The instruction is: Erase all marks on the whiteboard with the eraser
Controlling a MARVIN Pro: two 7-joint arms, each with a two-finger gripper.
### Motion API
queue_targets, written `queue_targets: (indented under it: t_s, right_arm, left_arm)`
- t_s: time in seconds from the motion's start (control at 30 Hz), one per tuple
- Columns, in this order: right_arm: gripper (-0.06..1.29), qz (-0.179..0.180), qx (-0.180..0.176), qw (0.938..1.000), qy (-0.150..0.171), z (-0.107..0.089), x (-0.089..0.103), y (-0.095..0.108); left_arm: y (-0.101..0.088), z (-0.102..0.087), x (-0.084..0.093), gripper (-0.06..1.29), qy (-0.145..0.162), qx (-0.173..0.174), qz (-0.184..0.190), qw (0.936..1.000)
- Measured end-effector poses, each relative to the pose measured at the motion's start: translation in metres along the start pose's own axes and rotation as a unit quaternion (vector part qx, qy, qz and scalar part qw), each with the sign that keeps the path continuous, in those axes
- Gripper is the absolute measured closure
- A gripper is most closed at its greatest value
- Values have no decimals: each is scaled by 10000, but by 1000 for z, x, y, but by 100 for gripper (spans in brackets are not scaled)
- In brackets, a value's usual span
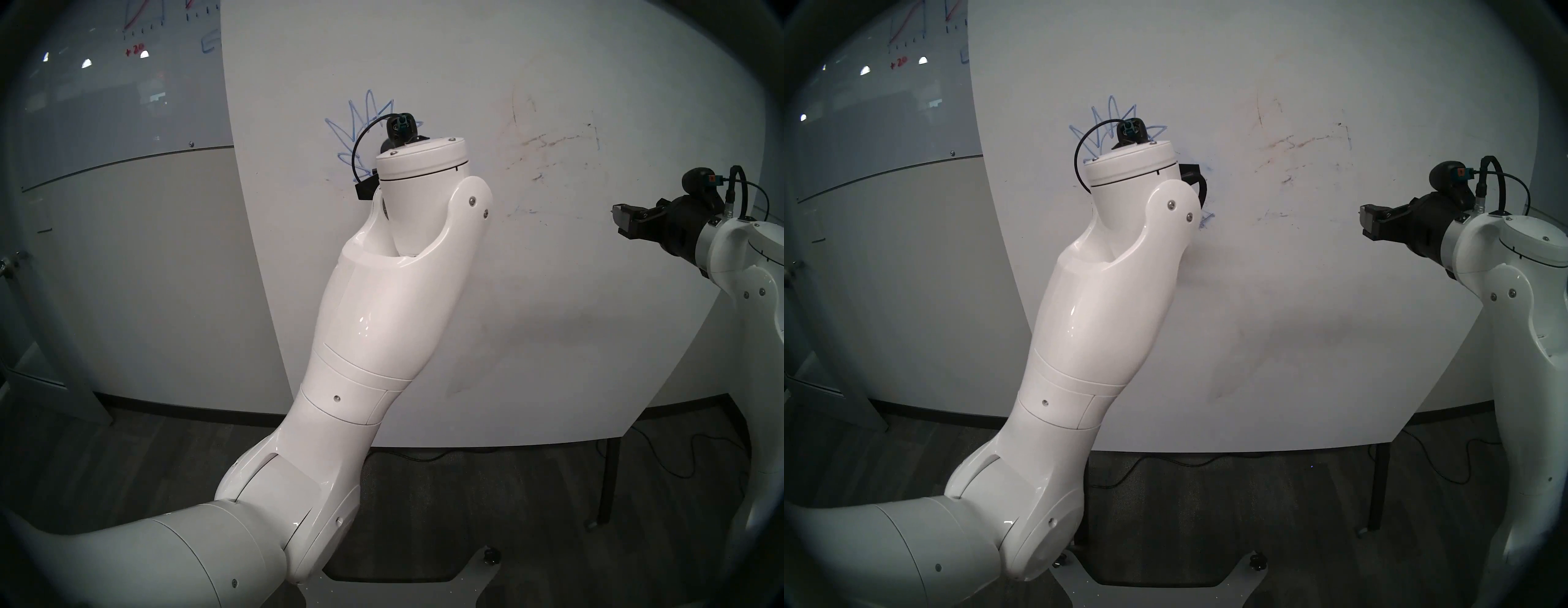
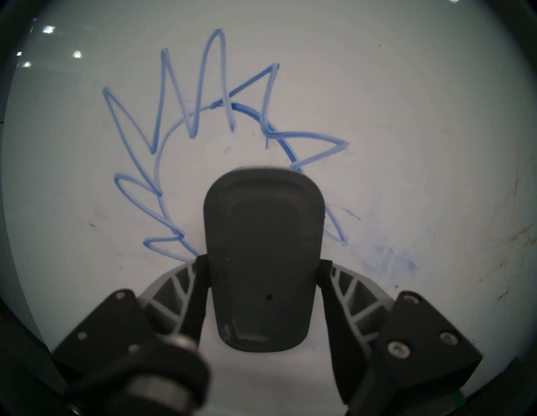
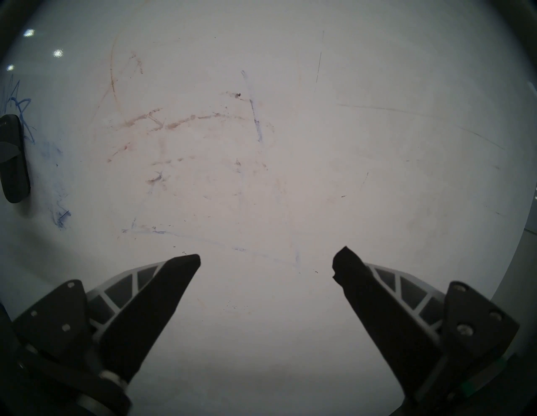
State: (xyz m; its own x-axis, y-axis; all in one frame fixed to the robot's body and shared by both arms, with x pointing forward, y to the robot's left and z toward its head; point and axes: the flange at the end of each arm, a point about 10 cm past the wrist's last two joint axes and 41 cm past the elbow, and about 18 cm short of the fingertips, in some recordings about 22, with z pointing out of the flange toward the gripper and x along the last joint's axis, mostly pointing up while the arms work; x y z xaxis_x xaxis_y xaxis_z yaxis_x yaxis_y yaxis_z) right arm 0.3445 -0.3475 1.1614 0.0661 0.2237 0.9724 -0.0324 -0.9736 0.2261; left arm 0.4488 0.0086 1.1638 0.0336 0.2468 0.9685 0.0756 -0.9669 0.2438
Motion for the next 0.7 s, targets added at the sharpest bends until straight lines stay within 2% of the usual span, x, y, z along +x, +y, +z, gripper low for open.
queue_targets:
  t_s: [0.43, 0.7]
  right_arm:
    - [-3, 0, 0, 10000, 0, 0, 0, 0]
    - [-3, 0, 0, 10000, 0, 0, 0, 0]
  left_arm:
    - [-8, 6, 13, 58, -230, -177, -210, 9994]
    - [-8, 7, 18, 58, -270, -215, -245, 9991]
